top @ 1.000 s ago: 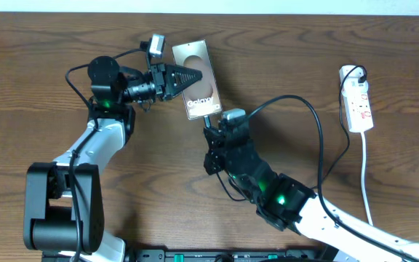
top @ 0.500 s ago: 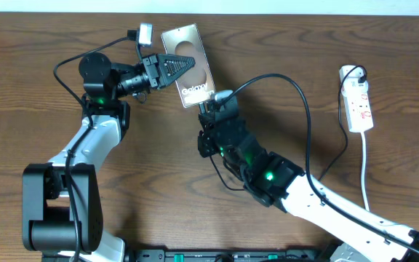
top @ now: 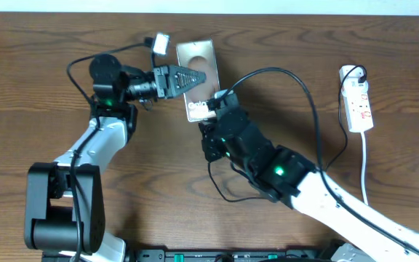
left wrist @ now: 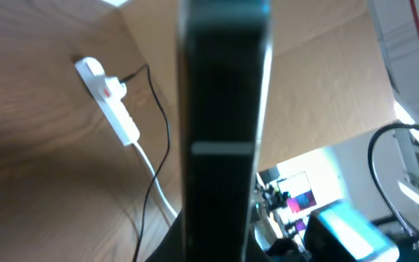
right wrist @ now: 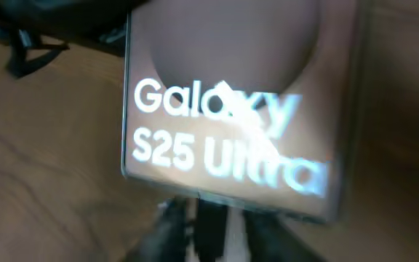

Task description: Plug charger to phone and switch on socket

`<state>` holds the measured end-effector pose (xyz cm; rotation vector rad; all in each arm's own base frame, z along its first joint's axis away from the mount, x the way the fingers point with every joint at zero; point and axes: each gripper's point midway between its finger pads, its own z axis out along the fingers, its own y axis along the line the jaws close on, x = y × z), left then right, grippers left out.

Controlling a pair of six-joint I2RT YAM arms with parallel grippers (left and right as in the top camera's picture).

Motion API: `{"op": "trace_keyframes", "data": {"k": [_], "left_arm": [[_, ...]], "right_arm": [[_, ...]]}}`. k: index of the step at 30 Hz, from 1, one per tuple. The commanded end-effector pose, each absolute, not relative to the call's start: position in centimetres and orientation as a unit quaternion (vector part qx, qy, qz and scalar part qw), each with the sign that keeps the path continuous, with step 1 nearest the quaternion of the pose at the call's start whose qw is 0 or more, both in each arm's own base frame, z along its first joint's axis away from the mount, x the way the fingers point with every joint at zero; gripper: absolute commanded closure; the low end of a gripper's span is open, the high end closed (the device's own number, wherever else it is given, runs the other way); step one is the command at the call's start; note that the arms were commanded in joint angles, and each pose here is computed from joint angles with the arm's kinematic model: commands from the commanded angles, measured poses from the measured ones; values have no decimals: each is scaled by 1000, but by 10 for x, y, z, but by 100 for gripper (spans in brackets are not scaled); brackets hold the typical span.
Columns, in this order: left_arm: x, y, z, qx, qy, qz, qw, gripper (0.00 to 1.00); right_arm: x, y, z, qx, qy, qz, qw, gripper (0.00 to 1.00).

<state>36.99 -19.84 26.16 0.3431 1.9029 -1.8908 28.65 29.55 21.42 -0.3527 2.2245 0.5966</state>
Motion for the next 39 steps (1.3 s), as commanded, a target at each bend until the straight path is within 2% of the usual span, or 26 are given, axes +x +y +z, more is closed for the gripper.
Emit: {"op": "trace_keyframes", "data": {"k": [1, 5, 8, 12, 17, 23, 25, 28, 33, 39], "left_arm": [[343, -195, 257, 199, 676, -683, 192, 92], [344, -194, 257, 220, 670, -676, 216, 93], [345, -194, 255, 243, 662, -668, 240, 93], [350, -194, 244, 264, 654, -659, 261, 93], [370, -195, 202, 228, 671, -660, 251, 93], [398, -193, 113, 91, 724, -660, 180, 92], [402, -192, 94, 56, 737, -653, 165, 92], [407, -193, 91, 42, 745, -643, 173, 92], [399, -199, 76, 51, 757, -630, 162, 93], [376, -199, 11, 19, 835, -537, 116, 92]], "right_arm": [[289, 269, 282, -101, 845, 251, 461, 61], [271, 235, 286, -91, 858, 217, 457, 41], [257, 208, 286, -85, 868, 187, 453, 33], [242, 182, 293, -74, 869, 168, 459, 1], [235, 168, 301, -47, 865, 174, 467, 1], [234, 167, 292, -50, 875, 162, 454, 1], [235, 168, 285, -44, 882, 157, 442, 1], [237, 170, 278, -46, 888, 149, 433, 1], [241, 175, 268, -49, 895, 138, 421, 1], [245, 179, 257, -45, 903, 129, 407, 1]]}}
